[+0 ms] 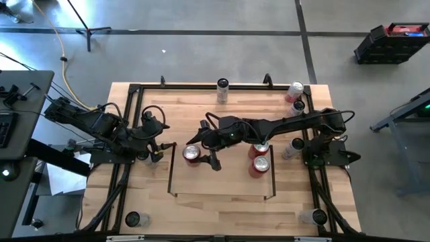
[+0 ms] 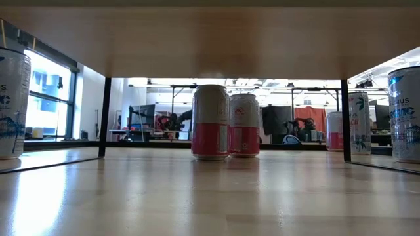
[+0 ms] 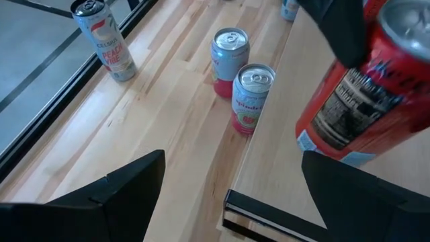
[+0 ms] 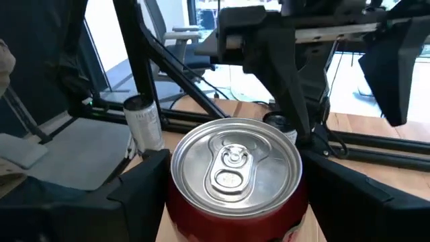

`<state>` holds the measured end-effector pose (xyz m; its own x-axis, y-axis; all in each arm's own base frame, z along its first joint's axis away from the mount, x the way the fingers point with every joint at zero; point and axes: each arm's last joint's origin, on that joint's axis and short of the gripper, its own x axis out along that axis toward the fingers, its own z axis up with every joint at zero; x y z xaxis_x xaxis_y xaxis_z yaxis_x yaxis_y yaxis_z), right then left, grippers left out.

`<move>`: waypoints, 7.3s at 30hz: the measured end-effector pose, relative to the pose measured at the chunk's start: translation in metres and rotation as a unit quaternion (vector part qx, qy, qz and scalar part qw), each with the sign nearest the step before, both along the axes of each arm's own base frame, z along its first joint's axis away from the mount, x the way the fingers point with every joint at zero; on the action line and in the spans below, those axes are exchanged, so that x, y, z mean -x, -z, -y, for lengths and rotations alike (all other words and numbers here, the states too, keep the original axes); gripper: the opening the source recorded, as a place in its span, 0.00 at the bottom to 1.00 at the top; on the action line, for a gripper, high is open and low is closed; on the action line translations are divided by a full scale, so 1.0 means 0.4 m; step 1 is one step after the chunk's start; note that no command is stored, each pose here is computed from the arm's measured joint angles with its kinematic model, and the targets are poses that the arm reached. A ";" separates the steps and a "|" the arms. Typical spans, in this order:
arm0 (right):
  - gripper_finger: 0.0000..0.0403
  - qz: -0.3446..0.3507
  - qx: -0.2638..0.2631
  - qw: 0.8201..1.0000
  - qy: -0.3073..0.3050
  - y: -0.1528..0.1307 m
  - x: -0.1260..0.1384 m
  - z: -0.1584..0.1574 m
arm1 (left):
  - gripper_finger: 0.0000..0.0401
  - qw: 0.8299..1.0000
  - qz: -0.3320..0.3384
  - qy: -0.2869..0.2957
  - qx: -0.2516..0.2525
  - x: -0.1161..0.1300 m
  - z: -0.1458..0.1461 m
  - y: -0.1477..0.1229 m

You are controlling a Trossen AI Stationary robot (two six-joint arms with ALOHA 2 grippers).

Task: Place canned beverage on shelf
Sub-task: Put the red-black soda can on the shelf aligned with the other red-black soda cans

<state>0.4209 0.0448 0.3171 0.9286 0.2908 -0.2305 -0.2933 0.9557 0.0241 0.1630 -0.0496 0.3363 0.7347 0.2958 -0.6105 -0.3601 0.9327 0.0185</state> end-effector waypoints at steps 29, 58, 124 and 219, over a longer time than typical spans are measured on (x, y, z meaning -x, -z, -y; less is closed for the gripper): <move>0.72 -0.032 0.011 0.997 0.065 -0.144 0.276 -0.330 | 0.85 0.999 0.021 -0.038 0.022 -0.001 -0.002 -0.002; 0.72 -0.035 -0.041 0.954 0.296 -0.058 0.618 -0.544 | 0.85 0.992 0.046 -0.096 0.064 -0.009 -0.001 0.002; 0.72 -0.069 -0.018 0.928 0.366 0.043 0.572 -0.495 | 0.85 0.992 0.022 -0.107 0.057 -0.043 0.013 0.029; 0.84 -0.187 0.034 0.964 0.185 -0.018 0.570 -0.544 | 0.85 0.993 0.041 -0.083 0.079 -0.055 0.020 0.019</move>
<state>0.1931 0.2626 0.3243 0.8144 -0.0729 -0.5757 0.0855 0.9963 -0.0053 0.1849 -0.0577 0.3285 0.7323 0.3229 -0.5996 -0.5037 0.8493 -0.1578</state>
